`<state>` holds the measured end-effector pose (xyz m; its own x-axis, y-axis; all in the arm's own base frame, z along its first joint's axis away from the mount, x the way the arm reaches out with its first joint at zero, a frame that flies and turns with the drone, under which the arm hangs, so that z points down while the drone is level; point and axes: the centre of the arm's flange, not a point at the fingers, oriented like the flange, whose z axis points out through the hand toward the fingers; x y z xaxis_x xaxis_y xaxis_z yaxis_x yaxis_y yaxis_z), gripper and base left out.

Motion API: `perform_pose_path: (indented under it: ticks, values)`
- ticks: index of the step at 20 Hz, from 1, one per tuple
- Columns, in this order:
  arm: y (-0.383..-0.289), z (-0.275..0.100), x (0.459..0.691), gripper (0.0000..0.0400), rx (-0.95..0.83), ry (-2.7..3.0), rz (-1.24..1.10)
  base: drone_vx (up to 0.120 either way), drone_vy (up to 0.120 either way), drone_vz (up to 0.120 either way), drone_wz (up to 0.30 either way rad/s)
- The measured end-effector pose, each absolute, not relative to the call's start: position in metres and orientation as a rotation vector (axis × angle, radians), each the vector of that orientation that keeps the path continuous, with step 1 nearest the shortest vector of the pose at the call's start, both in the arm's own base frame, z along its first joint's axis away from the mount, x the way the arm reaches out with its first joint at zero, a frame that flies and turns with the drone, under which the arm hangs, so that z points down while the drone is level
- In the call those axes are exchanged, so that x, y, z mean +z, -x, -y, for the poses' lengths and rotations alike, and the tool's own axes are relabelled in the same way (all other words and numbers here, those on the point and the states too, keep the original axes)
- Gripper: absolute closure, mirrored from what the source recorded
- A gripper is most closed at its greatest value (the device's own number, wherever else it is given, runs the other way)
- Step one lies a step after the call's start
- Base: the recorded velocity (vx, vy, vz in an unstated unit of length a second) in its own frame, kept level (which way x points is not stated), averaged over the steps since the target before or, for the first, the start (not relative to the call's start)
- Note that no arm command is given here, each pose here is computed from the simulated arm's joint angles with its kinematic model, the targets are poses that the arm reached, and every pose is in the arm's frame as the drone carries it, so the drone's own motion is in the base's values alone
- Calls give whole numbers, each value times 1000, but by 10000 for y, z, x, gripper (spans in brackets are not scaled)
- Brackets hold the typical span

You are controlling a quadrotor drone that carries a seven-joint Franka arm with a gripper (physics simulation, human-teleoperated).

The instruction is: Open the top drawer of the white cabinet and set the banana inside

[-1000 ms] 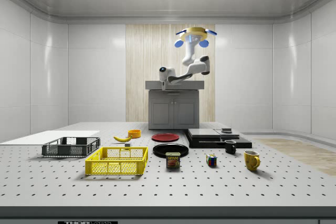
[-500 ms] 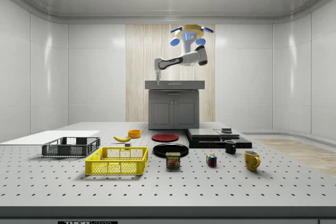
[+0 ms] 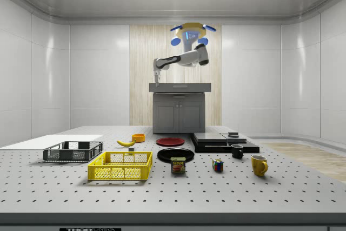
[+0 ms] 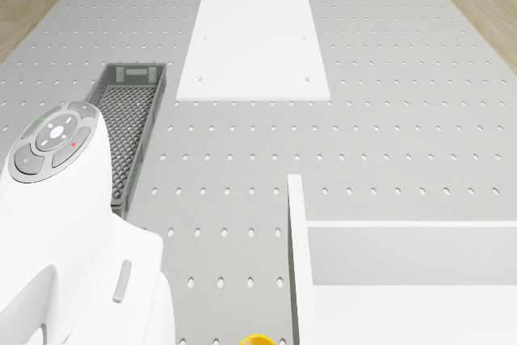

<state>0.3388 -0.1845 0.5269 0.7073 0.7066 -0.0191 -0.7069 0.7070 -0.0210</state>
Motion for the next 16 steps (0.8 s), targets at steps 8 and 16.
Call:
perform_pose_path:
  ticks: [8,16]
  values:
    - [-3388,1825,5268,0,785,9,-3,120,120,0,0]
    - [-3387,1820,5268,0,785,4,-1,120,120,-50,0]
